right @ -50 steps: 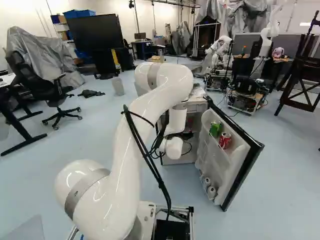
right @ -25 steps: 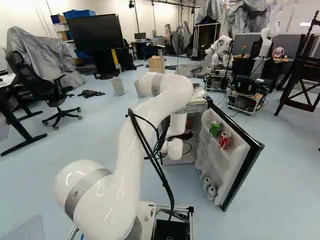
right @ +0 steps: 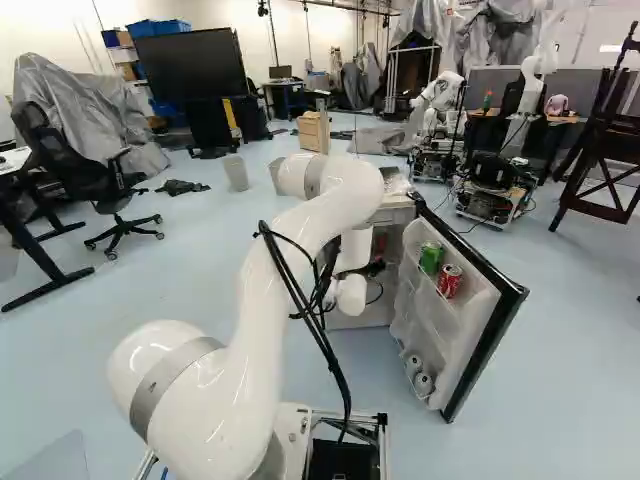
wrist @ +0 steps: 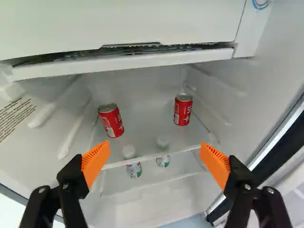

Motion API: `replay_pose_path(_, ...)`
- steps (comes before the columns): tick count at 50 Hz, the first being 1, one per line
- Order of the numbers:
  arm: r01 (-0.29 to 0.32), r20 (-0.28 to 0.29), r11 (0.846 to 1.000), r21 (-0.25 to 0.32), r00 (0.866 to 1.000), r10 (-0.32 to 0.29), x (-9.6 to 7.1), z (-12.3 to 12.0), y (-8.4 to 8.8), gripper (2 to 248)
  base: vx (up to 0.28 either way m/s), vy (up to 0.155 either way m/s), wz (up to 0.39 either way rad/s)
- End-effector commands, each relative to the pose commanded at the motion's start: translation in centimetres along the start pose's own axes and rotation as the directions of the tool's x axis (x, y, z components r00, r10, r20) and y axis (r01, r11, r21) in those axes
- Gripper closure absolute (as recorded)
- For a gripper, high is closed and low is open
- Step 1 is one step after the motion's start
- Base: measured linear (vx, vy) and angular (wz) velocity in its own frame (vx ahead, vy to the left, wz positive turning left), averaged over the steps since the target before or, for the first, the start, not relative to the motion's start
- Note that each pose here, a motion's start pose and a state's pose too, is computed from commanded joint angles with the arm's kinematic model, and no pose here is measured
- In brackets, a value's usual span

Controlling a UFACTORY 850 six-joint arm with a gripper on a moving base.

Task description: Grab a drink from the fridge

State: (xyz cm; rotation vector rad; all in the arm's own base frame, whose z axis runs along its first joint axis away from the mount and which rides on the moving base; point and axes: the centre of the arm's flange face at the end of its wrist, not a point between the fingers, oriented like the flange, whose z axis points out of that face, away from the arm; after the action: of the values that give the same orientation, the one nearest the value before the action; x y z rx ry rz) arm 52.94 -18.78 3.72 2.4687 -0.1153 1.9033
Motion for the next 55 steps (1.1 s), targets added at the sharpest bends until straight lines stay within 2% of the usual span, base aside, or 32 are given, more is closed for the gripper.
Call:
replay_pose_path(34, 0.027, -0.067, 1.000, 0.016, 0.997, -0.026, -0.3, 4.5, 0.1, 3, 0.000, 0.000, 0.000)
replay_pose_path(55, 0.034, -0.109, 0.999, -0.007, 0.993, -0.035, -0.5, 7.1, 0.5, 3, 0.000, 0.000, 0.000)
